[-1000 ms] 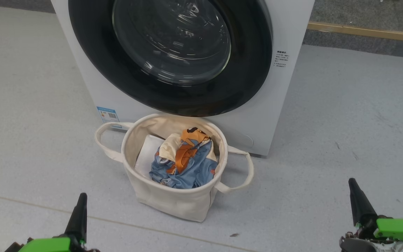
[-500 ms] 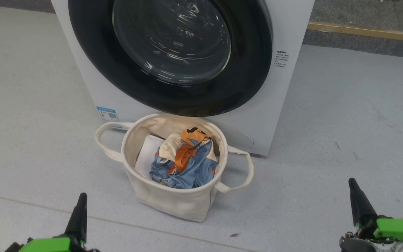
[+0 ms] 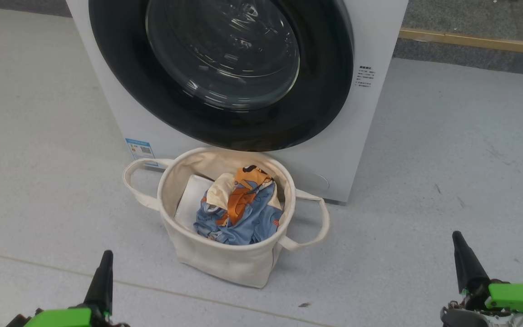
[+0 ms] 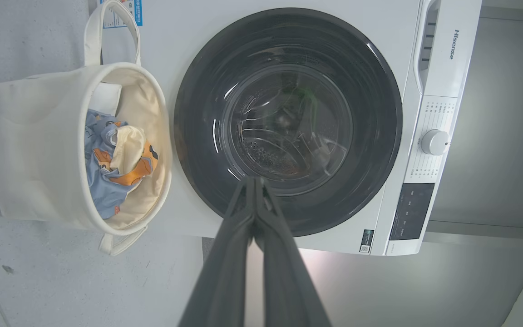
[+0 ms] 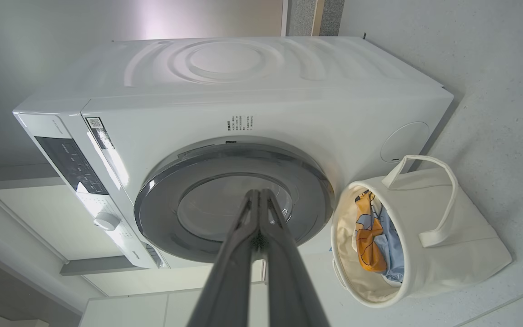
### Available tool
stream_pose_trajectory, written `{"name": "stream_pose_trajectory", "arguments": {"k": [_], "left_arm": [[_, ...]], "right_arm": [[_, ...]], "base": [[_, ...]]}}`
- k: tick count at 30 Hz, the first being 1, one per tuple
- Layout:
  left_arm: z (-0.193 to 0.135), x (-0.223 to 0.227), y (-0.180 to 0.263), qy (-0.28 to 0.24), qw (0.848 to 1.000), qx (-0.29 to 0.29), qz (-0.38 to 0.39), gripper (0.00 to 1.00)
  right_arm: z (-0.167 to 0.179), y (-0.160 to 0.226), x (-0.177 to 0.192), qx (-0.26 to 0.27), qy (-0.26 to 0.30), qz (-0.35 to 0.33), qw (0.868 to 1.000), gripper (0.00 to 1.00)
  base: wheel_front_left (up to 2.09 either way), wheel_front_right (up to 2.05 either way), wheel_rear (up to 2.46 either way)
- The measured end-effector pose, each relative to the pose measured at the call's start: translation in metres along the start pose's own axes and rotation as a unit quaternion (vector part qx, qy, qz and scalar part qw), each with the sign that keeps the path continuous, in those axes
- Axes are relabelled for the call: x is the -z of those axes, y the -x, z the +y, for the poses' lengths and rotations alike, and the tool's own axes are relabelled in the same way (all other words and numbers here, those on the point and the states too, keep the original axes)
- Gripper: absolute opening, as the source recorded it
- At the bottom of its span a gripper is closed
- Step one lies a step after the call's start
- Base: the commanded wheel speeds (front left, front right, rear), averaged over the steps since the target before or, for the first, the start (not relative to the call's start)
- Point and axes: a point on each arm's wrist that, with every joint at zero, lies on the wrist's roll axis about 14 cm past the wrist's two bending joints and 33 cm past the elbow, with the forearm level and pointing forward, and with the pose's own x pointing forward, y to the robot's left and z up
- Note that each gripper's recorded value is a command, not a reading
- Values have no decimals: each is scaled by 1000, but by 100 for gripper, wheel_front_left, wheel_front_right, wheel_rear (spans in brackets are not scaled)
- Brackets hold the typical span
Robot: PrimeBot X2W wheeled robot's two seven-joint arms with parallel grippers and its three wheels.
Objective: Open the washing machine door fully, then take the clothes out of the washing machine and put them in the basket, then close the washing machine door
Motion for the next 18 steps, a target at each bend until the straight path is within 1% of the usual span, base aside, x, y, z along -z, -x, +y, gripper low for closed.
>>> {"name": "stream_pose_trajectory", "arguments": {"k": [18], "left_arm": [[0,0,0,0,1000,0,0,0]], "right_arm": [[0,0,0,0,0,0,1000,0]], "base": [[0,0,0]]}}
